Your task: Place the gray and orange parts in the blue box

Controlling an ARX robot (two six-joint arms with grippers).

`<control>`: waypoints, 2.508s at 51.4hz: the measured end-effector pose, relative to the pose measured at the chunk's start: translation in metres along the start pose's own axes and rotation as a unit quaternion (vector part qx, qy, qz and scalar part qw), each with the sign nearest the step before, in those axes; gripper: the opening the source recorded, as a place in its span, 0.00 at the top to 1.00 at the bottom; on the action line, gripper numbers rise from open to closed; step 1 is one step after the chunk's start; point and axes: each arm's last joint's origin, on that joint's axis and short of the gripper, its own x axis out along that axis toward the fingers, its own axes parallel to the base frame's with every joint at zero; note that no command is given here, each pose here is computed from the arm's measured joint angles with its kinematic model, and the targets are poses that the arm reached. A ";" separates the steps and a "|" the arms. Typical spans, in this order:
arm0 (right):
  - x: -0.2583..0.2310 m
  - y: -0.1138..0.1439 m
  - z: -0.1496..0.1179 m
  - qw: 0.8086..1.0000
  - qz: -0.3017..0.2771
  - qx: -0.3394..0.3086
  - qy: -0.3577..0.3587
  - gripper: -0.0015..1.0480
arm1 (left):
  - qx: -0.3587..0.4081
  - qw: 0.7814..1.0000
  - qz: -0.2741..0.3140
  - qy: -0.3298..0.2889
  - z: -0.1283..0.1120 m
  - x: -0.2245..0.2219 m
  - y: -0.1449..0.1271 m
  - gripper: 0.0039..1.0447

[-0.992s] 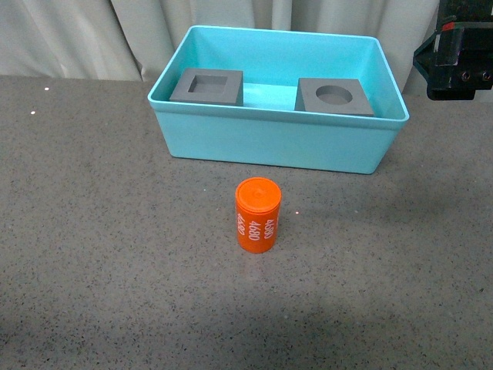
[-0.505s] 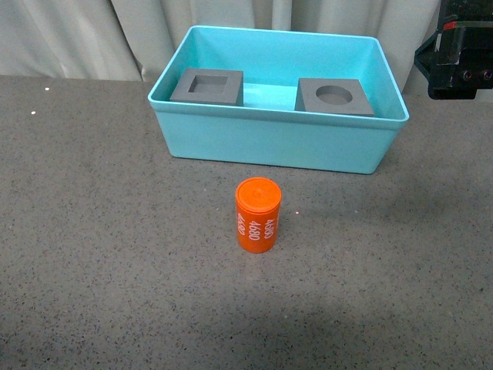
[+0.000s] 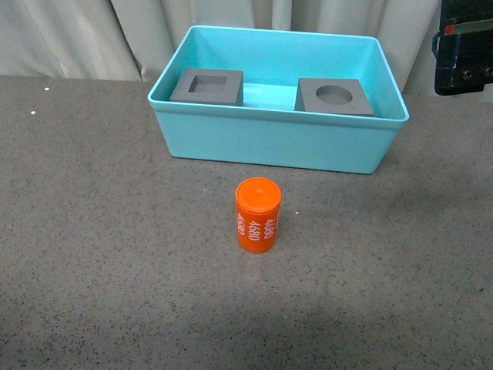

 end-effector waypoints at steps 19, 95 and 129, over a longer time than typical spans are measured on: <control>0.021 0.057 0.000 0.952 0.223 -0.121 0.170 0.09 | 0.000 1.000 0.000 0.000 0.000 0.000 0.000 0.06; 0.080 0.139 -0.040 0.894 0.262 -0.182 0.316 0.59 | 0.000 1.000 0.000 0.000 0.000 0.000 0.000 0.06; 0.110 0.086 0.087 0.960 0.193 -0.096 0.180 0.59 | 0.000 1.000 0.000 0.000 0.000 0.000 0.000 0.06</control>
